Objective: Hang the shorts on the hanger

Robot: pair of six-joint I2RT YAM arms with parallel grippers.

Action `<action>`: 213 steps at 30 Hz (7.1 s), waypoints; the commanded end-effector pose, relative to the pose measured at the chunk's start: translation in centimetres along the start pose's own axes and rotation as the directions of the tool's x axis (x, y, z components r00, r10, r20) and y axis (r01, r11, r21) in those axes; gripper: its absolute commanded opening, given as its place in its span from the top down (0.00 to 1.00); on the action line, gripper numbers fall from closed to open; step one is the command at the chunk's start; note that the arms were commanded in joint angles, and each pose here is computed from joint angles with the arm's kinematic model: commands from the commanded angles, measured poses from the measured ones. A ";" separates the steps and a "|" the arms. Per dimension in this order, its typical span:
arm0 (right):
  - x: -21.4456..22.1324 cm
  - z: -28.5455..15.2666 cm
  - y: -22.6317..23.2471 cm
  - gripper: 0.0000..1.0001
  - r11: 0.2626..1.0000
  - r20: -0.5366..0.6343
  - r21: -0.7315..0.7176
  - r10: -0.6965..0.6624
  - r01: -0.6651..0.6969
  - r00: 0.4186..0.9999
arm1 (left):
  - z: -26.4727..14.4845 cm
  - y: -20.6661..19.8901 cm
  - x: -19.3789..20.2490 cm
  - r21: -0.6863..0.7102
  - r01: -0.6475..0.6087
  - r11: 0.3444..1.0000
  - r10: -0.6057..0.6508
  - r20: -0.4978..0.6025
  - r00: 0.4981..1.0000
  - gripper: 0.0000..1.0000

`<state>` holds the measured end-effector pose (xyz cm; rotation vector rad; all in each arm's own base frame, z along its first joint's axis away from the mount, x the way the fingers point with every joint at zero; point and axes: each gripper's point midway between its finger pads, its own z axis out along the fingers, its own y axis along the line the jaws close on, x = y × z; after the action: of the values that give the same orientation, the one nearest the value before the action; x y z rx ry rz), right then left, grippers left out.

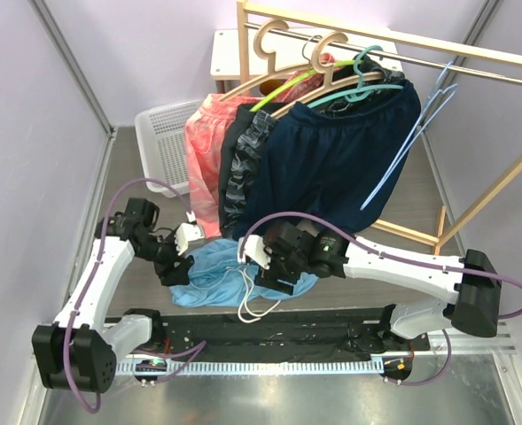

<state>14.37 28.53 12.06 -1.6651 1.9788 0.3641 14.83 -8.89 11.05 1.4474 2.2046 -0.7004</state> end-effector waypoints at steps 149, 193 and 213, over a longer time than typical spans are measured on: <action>-2.4 -16.0 0.8 0.99 0.620 0.227 -0.601 0.737 -0.504 0.637 | -7.5 -3.5 -12.1 -0.191 0.020 0.981 0.089 0.542 0.836 0.00; -12.3 -14.5 -2.8 0.00 0.982 0.391 -0.185 0.104 -0.032 0.914 | -1.8 -5.8 -9.7 -0.083 -0.236 0.968 0.249 0.410 0.877 1.00; -17.2 -11.0 -1.1 0.44 0.921 0.393 -0.384 0.103 0.062 0.914 | -1.5 -5.7 -8.4 -0.084 -0.352 0.932 0.360 0.318 0.877 1.00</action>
<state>16.17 35.98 29.29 -1.5950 1.7762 1.0240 12.14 -15.55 17.30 1.5459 1.6708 -0.7323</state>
